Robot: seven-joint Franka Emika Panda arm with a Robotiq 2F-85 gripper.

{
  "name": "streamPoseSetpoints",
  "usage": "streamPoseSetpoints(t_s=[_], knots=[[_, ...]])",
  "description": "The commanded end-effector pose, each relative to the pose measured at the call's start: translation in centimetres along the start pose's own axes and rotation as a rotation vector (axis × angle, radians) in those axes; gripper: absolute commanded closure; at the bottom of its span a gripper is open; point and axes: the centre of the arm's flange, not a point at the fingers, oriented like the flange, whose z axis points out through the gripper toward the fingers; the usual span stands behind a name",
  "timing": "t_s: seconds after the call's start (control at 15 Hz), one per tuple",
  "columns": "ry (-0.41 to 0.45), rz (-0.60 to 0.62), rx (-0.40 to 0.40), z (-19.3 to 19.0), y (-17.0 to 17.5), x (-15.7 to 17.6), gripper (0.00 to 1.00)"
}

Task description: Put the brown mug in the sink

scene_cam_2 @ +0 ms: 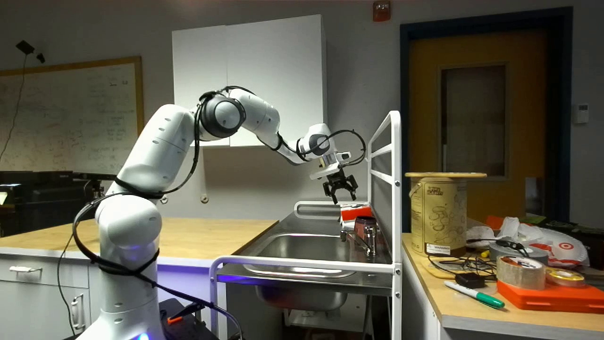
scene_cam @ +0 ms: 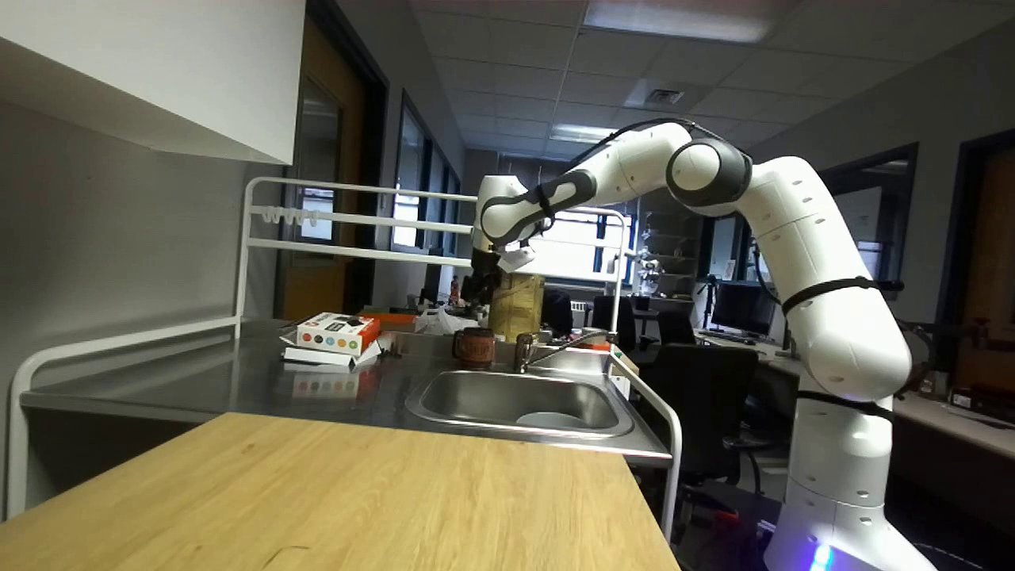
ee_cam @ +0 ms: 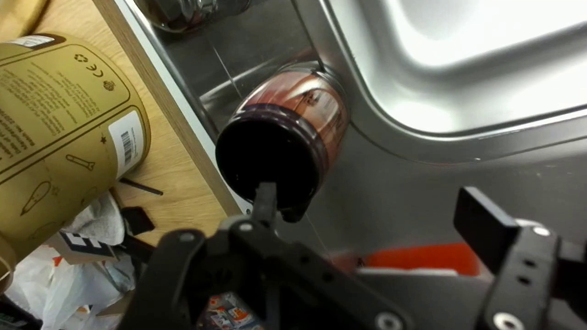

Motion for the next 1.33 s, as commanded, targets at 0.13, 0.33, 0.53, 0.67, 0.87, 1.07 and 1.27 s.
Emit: streamPoseSetpoints(t_s=[0.13, 0.33, 0.53, 0.67, 0.87, 1.07, 1.27], knots=[[-0.051, -0.019, 0.074, 4.4, 2.0, 4.4, 0.00], [-0.075, -0.018, 0.111, 6.5, 2.5, 4.9, 0.00], [-0.099, -0.011, 0.137, 8.3, 3.2, 5.2, 0.00], [-0.118, -0.004, 0.149, 9.4, 3.7, 5.4, 0.00], [-0.145, 0.006, 0.166, 10.8, 3.9, 5.5, 0.00], [-0.169, 0.011, 0.169, 11.9, 3.8, 5.6, 0.31], [-0.189, 0.010, 0.166, 12.4, 3.6, 5.6, 0.46]])
